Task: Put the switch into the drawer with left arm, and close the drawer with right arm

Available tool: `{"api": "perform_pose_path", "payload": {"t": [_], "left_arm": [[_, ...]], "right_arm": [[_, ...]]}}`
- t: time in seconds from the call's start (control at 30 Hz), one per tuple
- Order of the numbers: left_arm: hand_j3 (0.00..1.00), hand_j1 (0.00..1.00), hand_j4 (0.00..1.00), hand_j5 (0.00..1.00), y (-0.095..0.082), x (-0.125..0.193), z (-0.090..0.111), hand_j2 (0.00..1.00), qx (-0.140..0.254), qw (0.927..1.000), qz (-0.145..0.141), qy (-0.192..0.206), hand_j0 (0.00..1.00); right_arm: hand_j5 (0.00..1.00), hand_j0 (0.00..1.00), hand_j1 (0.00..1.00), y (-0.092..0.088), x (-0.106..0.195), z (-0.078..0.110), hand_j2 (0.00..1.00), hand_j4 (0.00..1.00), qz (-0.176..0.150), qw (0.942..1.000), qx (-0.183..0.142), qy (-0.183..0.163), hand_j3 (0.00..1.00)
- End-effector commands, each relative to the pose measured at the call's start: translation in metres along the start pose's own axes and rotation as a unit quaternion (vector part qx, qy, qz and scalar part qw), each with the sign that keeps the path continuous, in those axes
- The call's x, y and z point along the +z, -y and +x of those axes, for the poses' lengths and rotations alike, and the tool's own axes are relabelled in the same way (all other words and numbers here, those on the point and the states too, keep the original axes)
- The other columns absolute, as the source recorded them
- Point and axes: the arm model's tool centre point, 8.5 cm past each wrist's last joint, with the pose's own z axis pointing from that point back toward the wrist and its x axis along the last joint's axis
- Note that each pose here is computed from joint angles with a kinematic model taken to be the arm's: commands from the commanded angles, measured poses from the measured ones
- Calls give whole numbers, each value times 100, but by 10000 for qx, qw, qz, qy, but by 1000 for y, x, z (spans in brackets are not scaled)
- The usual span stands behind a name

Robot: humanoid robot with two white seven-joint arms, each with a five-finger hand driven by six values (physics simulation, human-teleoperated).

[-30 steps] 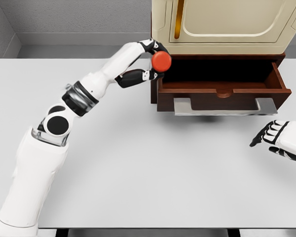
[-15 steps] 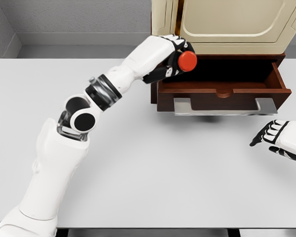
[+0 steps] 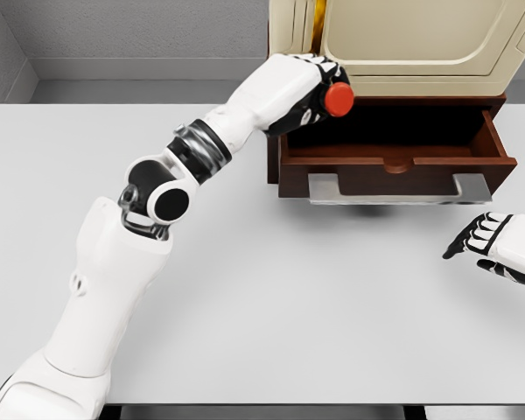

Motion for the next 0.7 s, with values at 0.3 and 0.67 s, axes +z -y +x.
{"api": "perform_pose_path", "payload": {"t": [0.3, 0.67], "left_arm": [[43, 43, 43, 43, 10, -4, 10, 43, -20, 9999, -126, 95, 43], [90, 90, 90, 90, 10, -4, 9, 90, -105, 9998, -154, 65, 90]], "right_arm": [[65, 65, 65, 1, 0, 0, 65, 65, -14, 10000, -18, 0, 65], [65, 65, 65, 1, 0, 0, 65, 65, -14, 10000, -18, 0, 65]]}}
